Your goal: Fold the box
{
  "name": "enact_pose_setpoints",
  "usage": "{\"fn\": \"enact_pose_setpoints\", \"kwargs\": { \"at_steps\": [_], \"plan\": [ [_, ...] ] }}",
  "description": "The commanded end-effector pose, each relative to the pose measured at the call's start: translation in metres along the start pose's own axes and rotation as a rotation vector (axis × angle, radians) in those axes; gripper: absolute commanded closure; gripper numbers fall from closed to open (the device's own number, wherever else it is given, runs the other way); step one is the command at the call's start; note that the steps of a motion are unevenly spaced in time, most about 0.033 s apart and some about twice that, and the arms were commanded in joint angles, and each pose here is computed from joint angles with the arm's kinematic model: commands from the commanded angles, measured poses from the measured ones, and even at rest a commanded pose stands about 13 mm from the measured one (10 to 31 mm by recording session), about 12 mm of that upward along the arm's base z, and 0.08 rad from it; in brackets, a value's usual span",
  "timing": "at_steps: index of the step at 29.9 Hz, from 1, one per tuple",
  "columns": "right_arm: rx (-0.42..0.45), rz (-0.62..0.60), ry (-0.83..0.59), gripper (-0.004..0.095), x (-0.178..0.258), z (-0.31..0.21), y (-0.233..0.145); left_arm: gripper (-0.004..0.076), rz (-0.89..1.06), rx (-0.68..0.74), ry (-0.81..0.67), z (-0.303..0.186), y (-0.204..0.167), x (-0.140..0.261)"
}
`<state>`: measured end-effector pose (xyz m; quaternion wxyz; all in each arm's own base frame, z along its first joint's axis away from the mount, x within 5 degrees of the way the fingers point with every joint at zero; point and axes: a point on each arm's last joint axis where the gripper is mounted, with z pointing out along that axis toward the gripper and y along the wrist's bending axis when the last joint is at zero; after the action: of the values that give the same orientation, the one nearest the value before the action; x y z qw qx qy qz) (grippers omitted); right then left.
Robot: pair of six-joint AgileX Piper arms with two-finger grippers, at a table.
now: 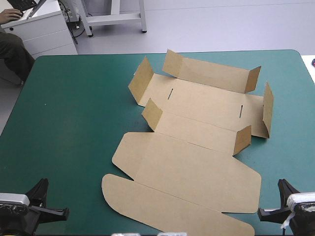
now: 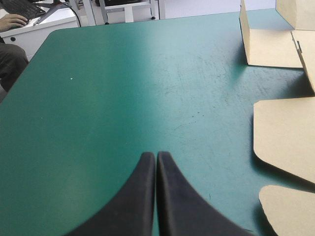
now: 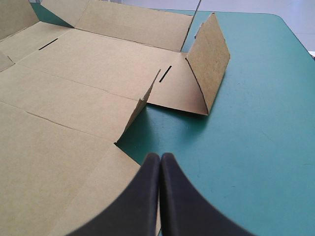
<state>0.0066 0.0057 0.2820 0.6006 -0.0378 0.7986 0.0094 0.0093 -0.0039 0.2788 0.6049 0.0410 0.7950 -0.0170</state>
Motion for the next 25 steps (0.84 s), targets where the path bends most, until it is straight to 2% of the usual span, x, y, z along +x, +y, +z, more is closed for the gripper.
{"fn": "enact_pose_setpoints", "kwargs": {
  "at_steps": [1, 16, 18, 21, 25],
  "plan": [
    [0.020, -0.004, -0.103, 0.0928, -0.0127, -0.0054, -0.0010, 0.0734, -0.006, 0.001, -0.109, -0.0070, 0.0000, -0.0119],
    [0.020, -0.004, -0.103, 0.0901, -0.0127, -0.0054, -0.0010, 0.0734, -0.006, 0.001, -0.109, -0.0070, 0.0000, -0.0119],
    [0.020, -0.004, -0.103, 0.0851, -0.0127, -0.0054, -0.0010, 0.0734, -0.006, 0.001, -0.109, -0.0070, 0.0000, -0.0119],
    [0.020, -0.004, -0.103, 0.0714, -0.0127, -0.0054, -0.0010, 0.0734, -0.006, 0.001, -0.109, -0.0070, 0.0000, -0.0119],
    [0.020, -0.004, -0.103, 0.0451, -0.0127, -0.0054, -0.0010, 0.0734, -0.006, 0.001, -0.109, -0.0070, 0.0000, -0.0119]
  ]
}}
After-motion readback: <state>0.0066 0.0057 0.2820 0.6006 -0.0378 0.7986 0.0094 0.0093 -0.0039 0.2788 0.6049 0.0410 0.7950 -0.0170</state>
